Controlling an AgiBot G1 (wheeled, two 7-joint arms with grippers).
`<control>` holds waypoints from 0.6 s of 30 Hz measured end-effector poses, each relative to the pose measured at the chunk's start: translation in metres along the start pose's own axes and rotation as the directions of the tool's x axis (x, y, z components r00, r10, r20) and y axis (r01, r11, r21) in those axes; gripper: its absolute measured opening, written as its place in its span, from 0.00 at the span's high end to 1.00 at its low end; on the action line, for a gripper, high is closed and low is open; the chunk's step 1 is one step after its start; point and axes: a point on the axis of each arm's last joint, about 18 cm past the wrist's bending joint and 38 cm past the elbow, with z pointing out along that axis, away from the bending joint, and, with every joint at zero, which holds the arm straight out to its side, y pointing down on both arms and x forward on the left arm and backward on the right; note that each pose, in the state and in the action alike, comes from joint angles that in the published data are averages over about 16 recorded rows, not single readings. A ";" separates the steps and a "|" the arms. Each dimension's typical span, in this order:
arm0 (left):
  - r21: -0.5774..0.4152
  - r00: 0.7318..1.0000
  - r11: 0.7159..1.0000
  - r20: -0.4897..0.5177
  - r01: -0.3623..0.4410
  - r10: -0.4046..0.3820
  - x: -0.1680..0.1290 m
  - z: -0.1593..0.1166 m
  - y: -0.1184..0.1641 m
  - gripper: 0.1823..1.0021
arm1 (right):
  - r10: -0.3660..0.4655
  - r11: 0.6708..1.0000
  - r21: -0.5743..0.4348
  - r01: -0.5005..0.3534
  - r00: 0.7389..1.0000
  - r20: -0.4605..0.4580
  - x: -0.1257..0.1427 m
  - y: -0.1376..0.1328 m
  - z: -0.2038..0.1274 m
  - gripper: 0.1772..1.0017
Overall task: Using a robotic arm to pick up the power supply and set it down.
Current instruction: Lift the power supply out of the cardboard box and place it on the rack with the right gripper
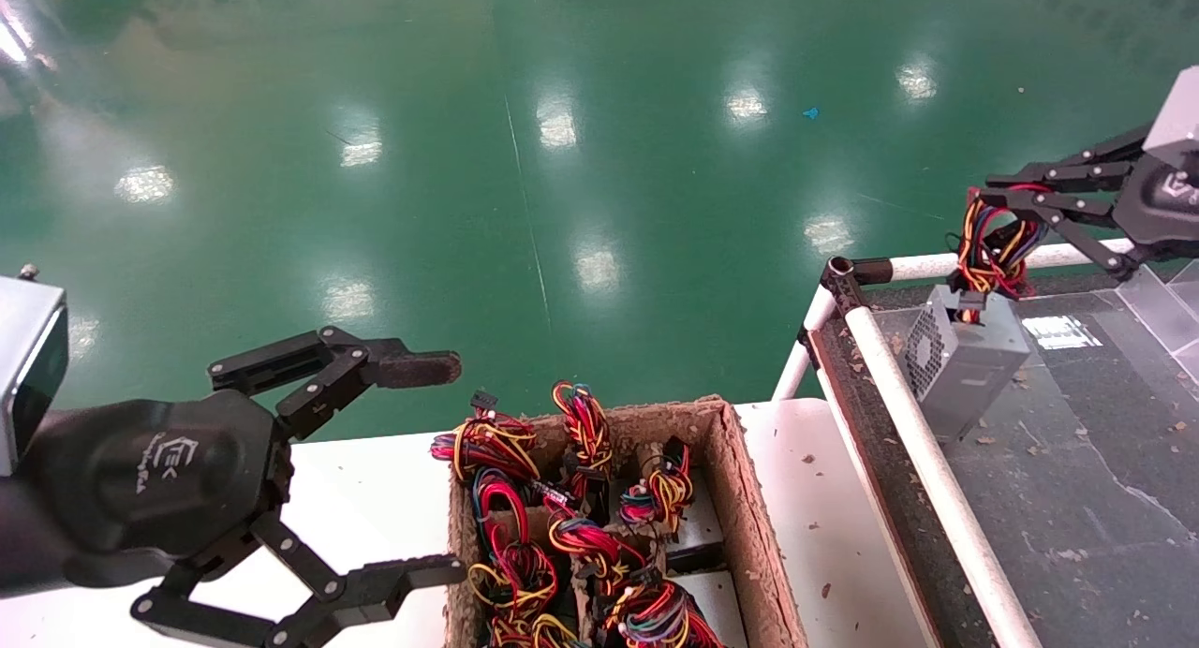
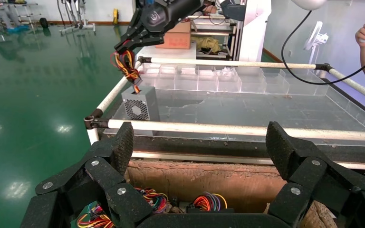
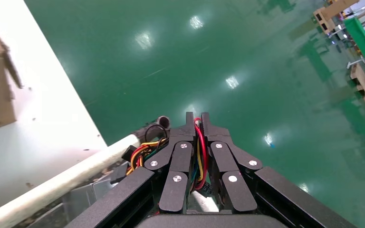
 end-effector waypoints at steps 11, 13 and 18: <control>0.000 1.000 1.000 0.000 0.000 0.000 0.000 0.000 0.000 0.00 | -0.012 1.000 0.004 0.012 1.000 -0.016 0.019 -0.007 0.020 0.96; 0.000 1.000 1.000 0.000 0.000 0.000 0.000 0.000 0.000 0.00 | -0.013 1.000 0.006 0.013 1.000 -0.016 0.021 -0.008 0.023 0.96; 0.000 1.000 1.000 0.000 0.000 0.000 0.000 0.000 0.000 0.00 | -0.016 1.000 0.011 0.016 1.000 -0.012 0.025 -0.010 0.028 0.96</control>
